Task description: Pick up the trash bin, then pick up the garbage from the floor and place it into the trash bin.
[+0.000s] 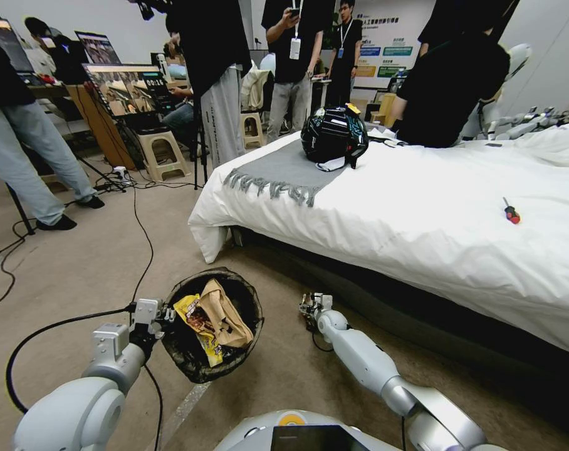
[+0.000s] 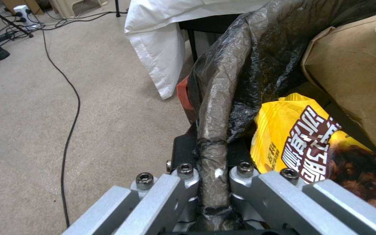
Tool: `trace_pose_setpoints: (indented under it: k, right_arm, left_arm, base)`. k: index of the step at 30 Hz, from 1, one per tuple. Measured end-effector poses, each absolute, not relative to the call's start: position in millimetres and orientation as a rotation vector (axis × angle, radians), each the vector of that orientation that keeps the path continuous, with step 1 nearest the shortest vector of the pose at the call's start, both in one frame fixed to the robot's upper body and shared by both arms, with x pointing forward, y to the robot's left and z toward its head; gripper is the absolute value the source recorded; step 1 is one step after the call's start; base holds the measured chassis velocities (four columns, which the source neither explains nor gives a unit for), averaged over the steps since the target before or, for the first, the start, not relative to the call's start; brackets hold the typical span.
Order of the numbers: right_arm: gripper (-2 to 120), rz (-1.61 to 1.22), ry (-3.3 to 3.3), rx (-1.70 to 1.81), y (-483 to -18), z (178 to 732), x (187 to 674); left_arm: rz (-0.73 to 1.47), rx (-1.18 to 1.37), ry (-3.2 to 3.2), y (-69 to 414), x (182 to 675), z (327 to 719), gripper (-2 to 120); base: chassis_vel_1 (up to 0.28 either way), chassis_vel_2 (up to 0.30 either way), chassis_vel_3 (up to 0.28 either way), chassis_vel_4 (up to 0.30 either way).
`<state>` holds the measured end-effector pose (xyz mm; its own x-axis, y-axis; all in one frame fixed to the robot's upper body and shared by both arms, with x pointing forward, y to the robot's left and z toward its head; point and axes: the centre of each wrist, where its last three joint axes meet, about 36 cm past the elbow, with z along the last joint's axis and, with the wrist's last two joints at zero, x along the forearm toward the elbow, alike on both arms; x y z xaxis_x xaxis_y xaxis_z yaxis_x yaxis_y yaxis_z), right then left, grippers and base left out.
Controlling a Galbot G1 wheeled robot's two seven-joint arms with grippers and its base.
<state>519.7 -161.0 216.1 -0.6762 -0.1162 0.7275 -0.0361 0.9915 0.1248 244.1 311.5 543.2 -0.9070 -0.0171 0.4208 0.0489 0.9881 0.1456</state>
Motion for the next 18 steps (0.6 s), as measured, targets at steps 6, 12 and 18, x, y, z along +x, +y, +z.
trace_pose_setpoints:
  k: [6, 12, 18]
  right_arm:
    - [100, -0.124, -2.303, 0.098, -162.0, 210.4, 519.9]
    - [100, -0.121, -2.300, 0.096, -162.7, 206.8, 519.3]
    - [100, -0.118, -2.294, 0.090, -164.9, 203.5, 519.5]
  left_arm:
    - [-0.212, -0.021, -2.696, 311.9, 244.2, 542.2, 0]
    - [-0.212, -0.023, -2.695, 311.6, 244.3, 541.8, 0]
    - [-0.212, -0.023, -2.694, 311.6, 244.3, 541.2, 0]
  base:
    - [0.000, 0.000, 0.000, 0.000]
    - [0.000, 0.000, 0.000, 0.000]
    - [0.000, 0.000, 0.000, 0.000]
